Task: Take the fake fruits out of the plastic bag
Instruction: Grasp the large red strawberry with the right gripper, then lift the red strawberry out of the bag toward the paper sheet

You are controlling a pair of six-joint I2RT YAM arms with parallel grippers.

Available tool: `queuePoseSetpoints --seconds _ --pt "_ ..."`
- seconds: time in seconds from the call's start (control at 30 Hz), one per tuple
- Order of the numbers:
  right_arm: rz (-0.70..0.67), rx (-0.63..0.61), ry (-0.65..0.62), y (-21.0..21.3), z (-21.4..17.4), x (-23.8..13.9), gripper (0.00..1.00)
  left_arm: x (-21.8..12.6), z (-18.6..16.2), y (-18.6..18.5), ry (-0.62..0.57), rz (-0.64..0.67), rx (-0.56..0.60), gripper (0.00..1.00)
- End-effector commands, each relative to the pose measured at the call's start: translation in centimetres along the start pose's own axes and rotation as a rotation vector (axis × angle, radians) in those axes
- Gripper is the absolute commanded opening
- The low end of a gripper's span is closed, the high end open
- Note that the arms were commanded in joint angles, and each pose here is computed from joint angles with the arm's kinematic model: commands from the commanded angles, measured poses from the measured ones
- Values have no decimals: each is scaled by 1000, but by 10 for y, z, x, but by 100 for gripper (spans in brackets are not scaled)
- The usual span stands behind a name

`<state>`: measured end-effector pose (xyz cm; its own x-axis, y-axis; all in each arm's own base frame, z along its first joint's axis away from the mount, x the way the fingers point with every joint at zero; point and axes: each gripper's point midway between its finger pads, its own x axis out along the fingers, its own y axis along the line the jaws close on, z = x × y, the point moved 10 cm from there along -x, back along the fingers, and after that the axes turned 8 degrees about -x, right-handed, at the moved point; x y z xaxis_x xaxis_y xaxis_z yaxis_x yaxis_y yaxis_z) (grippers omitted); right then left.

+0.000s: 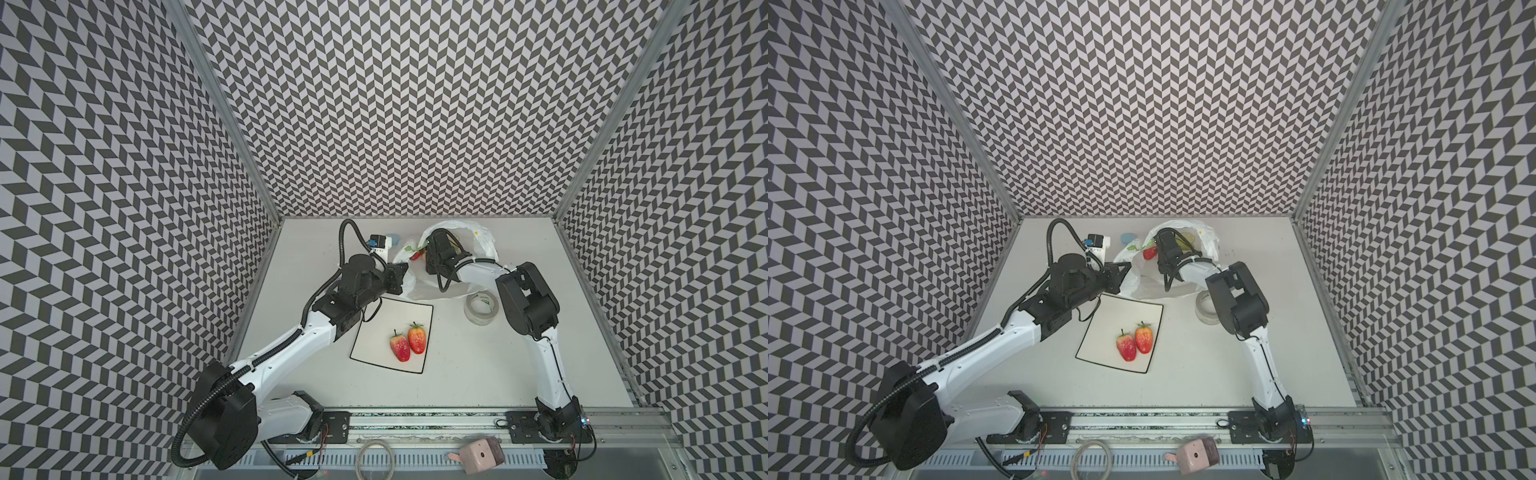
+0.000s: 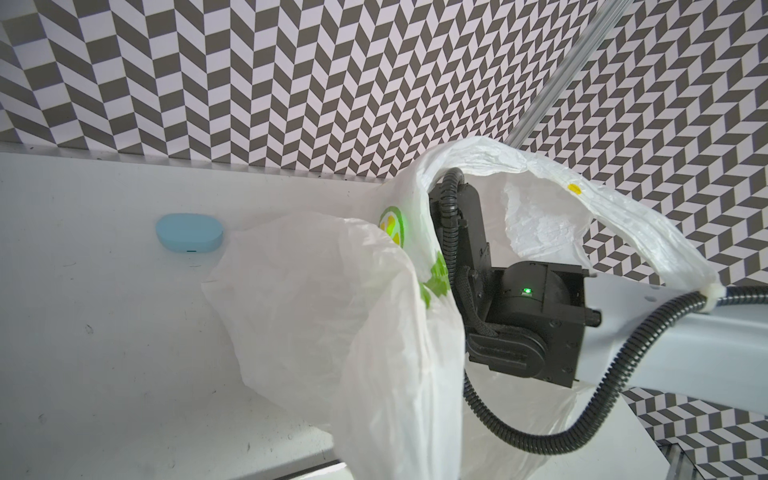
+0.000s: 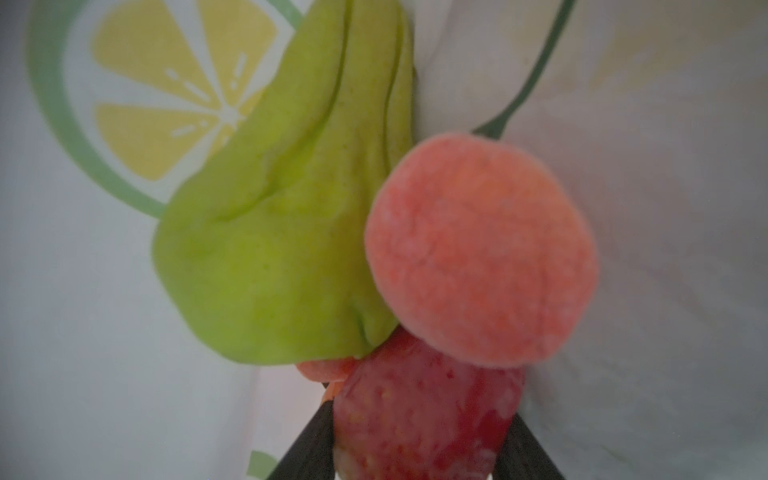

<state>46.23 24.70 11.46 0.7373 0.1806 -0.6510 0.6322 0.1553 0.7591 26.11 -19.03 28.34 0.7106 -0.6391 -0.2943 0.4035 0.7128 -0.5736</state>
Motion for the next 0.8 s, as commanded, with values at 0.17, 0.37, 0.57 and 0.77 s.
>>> queuePoseSetpoints --seconds 0.17,0.37,0.57,0.77 --pt "89 -283 81 0 4 -37 37 0 7 -4 -38 8 5 0" --pt "139 -455 141 -9 10 -81 37 1 8 -4 -44 7 7 0" --pt "174 -677 177 -21 17 -126 36 1 8 -4 -43 5 13 0" --pt "277 -934 171 -22 23 -169 35 1 8 -4 -41 0 19 0"
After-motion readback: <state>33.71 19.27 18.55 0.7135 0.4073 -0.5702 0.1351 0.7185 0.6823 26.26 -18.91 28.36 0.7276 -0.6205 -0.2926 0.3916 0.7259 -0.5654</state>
